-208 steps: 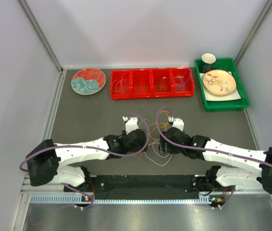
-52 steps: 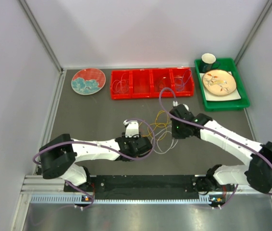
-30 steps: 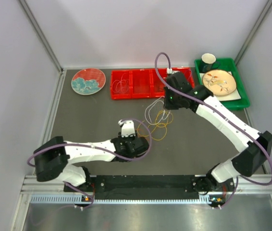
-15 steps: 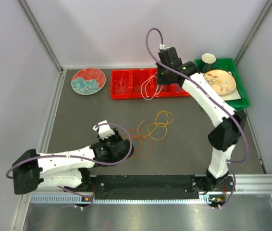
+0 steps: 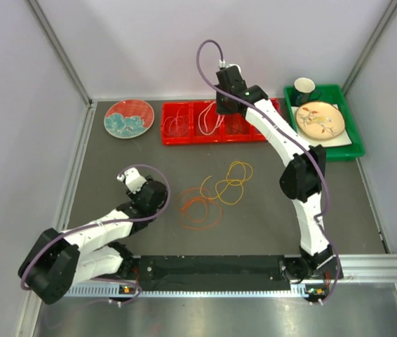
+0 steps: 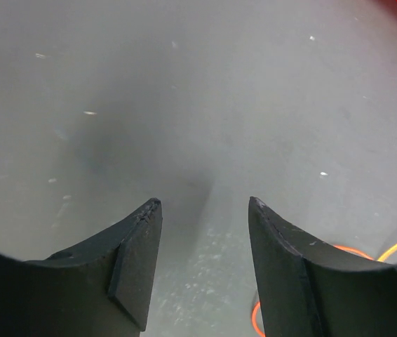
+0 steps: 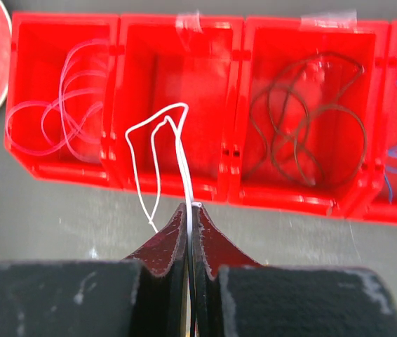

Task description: Untangle the cables

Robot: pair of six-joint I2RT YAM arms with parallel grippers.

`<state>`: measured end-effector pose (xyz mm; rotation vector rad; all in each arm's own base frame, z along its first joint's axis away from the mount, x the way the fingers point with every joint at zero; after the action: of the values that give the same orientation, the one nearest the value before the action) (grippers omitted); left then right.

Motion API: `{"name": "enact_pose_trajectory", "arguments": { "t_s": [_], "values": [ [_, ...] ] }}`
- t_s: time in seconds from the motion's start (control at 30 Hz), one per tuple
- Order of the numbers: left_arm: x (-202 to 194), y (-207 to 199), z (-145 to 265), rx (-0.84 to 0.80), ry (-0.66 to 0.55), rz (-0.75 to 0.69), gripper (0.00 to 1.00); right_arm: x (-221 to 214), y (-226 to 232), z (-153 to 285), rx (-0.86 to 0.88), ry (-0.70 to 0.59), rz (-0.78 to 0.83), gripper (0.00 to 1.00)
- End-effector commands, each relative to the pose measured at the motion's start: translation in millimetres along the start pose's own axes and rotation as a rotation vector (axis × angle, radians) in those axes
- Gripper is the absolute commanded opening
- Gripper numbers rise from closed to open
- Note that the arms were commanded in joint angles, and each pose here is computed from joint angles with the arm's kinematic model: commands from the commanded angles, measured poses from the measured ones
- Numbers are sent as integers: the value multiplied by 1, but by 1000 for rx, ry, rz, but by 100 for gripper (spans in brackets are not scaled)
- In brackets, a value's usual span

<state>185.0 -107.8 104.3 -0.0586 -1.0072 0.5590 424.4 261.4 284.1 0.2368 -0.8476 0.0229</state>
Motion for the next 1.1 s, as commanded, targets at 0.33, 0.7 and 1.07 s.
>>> {"name": "enact_pose_trajectory", "arguments": {
  "t_s": [0.33, 0.7, 1.07],
  "values": [
    [7, 0, -10, -180, 29, 152, 59, 35, 10, -44, 15, -251, -59, 0],
    [6, 0, -11, -181, 34, 152, 59, 29, 16, -91, 36, -308, -64, 49],
    [6, -1, -10, -189, 40, 146, 59, 43, 24, -39, 185, -307, -78, 99]
  ]
}}
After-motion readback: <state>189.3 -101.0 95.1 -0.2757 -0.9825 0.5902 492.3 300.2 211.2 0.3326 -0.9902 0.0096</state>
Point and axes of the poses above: each gripper's point midway between its finger pads, its own z axis back along the fingers, its own y axis along the line the jaws close on, x = y × z, the point moved 10 cm from there along z, back along the fingers, and after that the axes turned 3 degrees about -z, right-handed, at the moved point
